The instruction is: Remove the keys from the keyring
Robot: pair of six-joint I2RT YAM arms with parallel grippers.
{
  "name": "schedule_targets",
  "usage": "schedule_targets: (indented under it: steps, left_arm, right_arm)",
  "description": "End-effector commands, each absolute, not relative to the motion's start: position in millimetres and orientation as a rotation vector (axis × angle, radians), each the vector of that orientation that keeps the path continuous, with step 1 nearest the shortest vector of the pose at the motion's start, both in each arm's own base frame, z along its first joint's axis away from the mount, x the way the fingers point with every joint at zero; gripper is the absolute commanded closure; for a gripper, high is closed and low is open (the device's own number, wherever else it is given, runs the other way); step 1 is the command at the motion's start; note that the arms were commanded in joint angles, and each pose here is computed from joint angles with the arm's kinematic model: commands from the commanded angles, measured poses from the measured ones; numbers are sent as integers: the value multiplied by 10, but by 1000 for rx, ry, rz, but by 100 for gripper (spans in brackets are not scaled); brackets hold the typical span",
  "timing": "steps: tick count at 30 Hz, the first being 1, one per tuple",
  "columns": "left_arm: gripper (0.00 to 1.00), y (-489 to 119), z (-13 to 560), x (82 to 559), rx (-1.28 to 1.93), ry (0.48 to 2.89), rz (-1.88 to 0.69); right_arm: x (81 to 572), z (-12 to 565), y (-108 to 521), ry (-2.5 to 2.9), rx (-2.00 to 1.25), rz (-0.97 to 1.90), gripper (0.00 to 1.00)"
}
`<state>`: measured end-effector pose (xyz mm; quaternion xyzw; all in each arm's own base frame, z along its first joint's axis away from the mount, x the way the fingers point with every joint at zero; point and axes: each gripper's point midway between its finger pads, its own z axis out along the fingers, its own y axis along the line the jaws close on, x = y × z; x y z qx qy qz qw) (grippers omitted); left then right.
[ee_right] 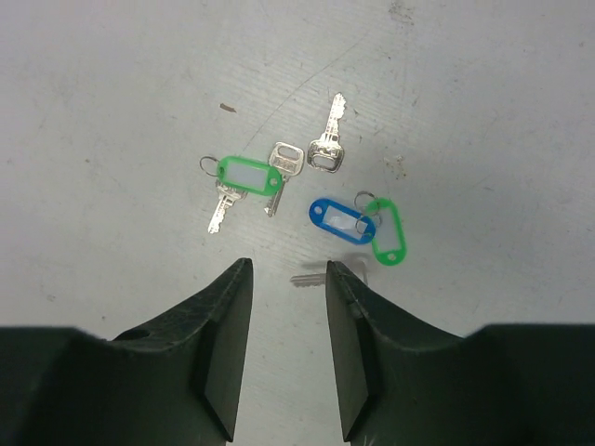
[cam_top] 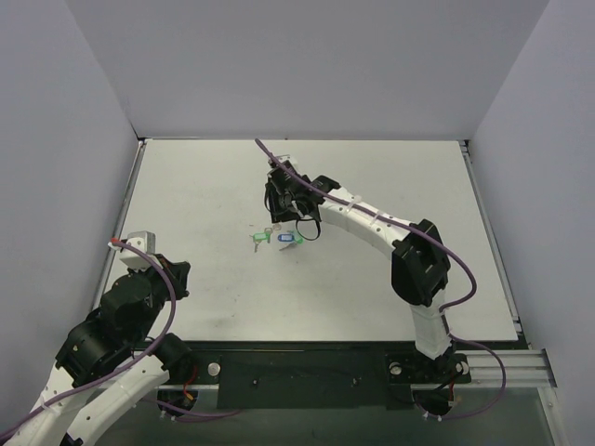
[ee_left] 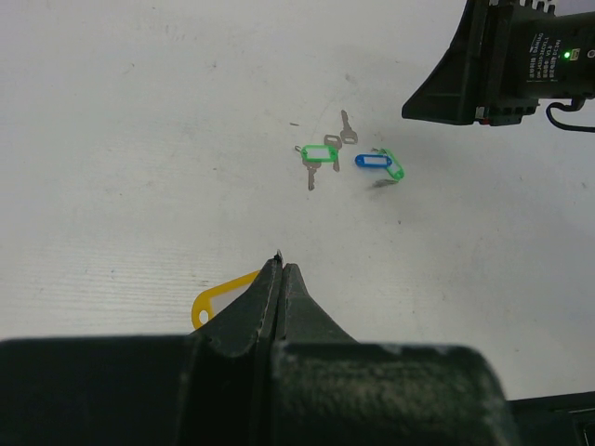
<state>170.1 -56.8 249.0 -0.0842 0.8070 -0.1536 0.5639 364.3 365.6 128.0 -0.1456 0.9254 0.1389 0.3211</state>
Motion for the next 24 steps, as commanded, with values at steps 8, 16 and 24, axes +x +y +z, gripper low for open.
schedule_targets:
  steps: [8,16,24]
  left_arm:
    - [100,-553,2576,1755,-218,1860,-356]
    - [100,-555,2569,1757,-217,1865,-353]
    - [100,-716,2485,1843,-157,1949,-334]
  right_arm:
    - [3558,1563,3575,2402,-357,361,65]
    - [3206,1978,3217,2340,-297,402,57]
    - [2794,2171,2800,2308,-237,457,19]
